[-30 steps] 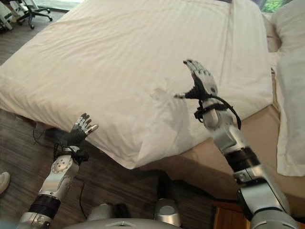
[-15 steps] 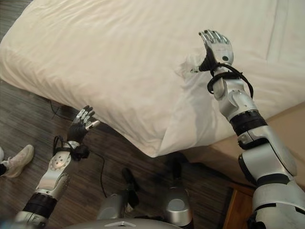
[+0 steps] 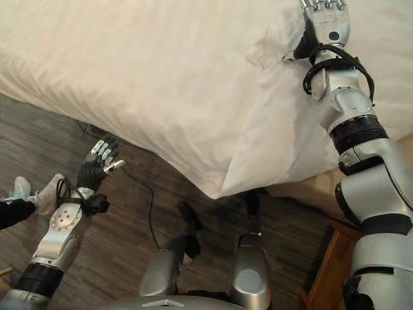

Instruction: Making the bed.

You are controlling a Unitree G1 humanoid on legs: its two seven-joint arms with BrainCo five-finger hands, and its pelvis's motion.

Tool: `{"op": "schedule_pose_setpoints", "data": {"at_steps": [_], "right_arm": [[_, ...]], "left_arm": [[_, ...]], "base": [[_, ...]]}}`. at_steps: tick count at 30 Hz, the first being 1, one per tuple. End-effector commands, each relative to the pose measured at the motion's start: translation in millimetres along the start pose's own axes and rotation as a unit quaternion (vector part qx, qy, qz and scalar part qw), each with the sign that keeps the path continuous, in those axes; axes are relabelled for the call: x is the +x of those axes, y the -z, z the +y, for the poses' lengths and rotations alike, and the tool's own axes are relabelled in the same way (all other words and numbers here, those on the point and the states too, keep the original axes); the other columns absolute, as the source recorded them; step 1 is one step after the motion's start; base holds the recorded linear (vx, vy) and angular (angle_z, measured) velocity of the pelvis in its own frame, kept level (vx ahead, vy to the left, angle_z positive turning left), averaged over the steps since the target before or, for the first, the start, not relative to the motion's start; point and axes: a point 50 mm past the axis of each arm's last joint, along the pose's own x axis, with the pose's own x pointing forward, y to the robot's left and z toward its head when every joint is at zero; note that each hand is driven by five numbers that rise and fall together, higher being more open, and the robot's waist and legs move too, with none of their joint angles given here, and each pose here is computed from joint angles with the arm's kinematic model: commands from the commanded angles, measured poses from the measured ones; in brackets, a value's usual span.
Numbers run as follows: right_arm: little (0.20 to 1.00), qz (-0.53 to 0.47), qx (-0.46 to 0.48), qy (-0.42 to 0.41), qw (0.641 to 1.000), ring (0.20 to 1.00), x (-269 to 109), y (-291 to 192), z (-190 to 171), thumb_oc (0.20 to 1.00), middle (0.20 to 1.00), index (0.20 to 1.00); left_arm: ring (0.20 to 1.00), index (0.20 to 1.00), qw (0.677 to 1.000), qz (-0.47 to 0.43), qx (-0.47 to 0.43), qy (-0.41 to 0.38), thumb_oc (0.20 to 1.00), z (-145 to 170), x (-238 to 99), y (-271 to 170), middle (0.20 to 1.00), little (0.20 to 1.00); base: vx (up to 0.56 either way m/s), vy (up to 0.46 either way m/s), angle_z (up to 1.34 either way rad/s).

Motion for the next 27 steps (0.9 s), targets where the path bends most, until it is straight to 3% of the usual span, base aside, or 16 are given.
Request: {"op": "schedule_pose_setpoints", "data": {"at_steps": [1, 9, 11, 15, 23, 27], "right_arm": [[0.2, 0.007, -0.013, 0.051, 0.999, 0.2, 19.5, 1.7, -32.5, 0.2, 0.2, 0.2], [0.2, -0.038, 0.053, 0.069, 0.996, 0.2, -9.9, -16.6, -18.8, 0.2, 0.2, 0.2], [0.2, -0.009, 0.114, 0.075, 0.991, 0.2, -33.7, -8.3, -6.2, 0.2, 0.2, 0.2], [0.2, 0.027, 0.15, 0.019, 0.988, 0.2, -73.3, 1.5, 30.7, 0.2, 0.2, 0.2], [0.2, 0.089, 0.245, -0.117, 0.958, 0.2, -148.5, -13.1, 98.8, 0.2, 0.2, 0.2], [0.2, 0.088, 0.289, -0.183, 0.936, 0.2, -190.0, -35.4, 120.7, 0.2, 0.2, 0.2]], "left_arm": [[1.0, 1.0, 0.997, -0.075, -0.004, -0.001, 1.0, 9.5, 2.9, -30.2, 1.0, 1.0], [1.0, 1.0, 0.999, -0.035, -0.032, -0.003, 1.0, 7.8, -17.7, -14.8, 1.0, 1.0], [1.0, 1.0, 0.998, -0.031, -0.057, 0.019, 1.0, -7.6, -13.5, -12.5, 1.0, 1.0], [1.0, 1.0, 0.997, -0.016, -0.058, 0.05, 1.0, -23.7, -11.2, -7.1, 1.0, 1.0], [1.0, 1.0, 0.998, 0.022, -0.01, 0.06, 1.0, -22.9, -16.1, 1.4, 1.0, 1.0], [1.0, 1.0, 0.997, 0.079, -0.01, -0.013, 1.0, -10.8, -19.3, 31.8, 1.0, 1.0]], "base": [[-0.1, 0.008, -0.11], [-0.07, -0.091, -0.14], [-0.26, -0.436, -0.07], [-0.16, 0.005, 0.72], [-0.26, -0.002, -0.02], [-0.09, -0.235, -0.83]]}}
